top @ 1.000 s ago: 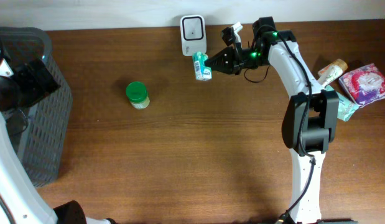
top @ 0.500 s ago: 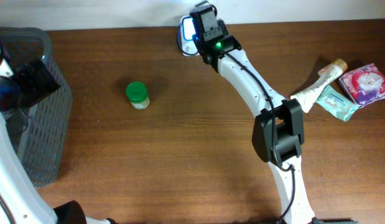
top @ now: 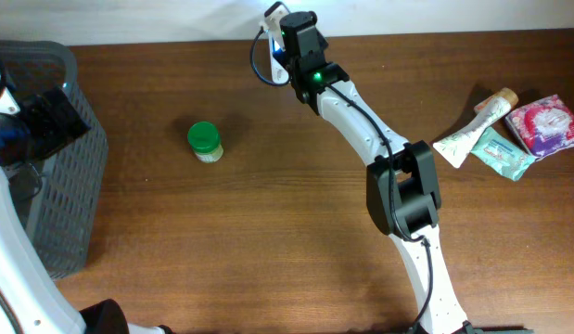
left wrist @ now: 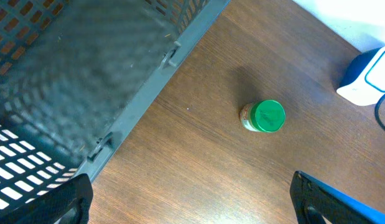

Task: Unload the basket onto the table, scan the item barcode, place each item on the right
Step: 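Place the small teal packet with the others at right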

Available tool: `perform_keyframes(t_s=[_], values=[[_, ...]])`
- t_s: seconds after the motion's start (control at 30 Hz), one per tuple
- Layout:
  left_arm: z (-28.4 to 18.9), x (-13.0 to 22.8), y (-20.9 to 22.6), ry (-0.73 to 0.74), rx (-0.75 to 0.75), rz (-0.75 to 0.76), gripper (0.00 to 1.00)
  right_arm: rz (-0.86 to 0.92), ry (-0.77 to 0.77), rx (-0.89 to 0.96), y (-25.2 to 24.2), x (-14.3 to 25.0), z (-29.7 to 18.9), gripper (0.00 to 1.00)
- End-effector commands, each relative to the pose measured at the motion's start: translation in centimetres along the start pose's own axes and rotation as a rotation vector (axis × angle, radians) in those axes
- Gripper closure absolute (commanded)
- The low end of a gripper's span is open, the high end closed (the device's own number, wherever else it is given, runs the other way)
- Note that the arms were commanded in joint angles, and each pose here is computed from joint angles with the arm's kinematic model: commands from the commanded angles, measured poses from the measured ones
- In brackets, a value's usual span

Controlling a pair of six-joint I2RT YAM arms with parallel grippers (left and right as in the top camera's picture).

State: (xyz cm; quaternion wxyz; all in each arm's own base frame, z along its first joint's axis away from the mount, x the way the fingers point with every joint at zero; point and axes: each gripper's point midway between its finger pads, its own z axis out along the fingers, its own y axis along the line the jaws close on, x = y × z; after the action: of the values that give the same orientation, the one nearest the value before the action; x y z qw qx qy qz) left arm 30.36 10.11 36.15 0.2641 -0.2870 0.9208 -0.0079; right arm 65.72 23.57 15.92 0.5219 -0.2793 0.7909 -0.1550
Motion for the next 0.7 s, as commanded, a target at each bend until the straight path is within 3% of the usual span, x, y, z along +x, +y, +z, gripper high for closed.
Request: perform_keyframes(t_s=[0.0,0.03,0.07,0.1,0.2,0.3,0.43,0.5,0.57,0.67], values=[[-0.4,0.0,0.0,-0.01,0.005,-0.008,0.01,0.37,0.048,0.28,-8.7,0.3,-2.4,0.96],[-0.4,0.0,0.0,-0.01,0.005,-0.008,0.01,0.431,0.08,0.299,-10.6,1.3,-3.0,0.96],[-0.4,0.0,0.0,-0.01,0.005,-0.008,0.01,0.585,0.215,0.364,-15.9,6.1,-4.7,0.96],[-0.4,0.0,0.0,-0.01,0.005,-0.008,0.01,0.65,0.279,0.397,-17.8,8.6,-5.4,0.96],[-0.4,0.0,0.0,-0.01,0.005,-0.008,0.01,0.846,0.621,0.576,-25.6,22.7,-9.6,0.96],[-0.4,0.0,0.0,-0.01,0.005,-0.008,0.01,0.99,0.827,0.552,-29.1,31.4,-13.5,0.96],[-0.4,0.0,0.0,-0.01,0.005,-0.008,0.01,1.104,0.947,0.519,-30.4,36.4,-16.8,0.92],[-0.4,0.0,0.0,-0.01,0.005,-0.008,0.01,1.107,0.974,0.516,-30.4,37.0,-17.4,0.71],[-0.4,0.0,0.0,-0.011,0.005,-0.008,0.01,1.104,0.989,0.51,-30.1,37.0,-17.6,0.69],[-0.4,0.0,0.0,-0.01,0.005,-0.008,0.01,1.107,1.013,0.489,-29.7,36.6,-18.5,0.53]])
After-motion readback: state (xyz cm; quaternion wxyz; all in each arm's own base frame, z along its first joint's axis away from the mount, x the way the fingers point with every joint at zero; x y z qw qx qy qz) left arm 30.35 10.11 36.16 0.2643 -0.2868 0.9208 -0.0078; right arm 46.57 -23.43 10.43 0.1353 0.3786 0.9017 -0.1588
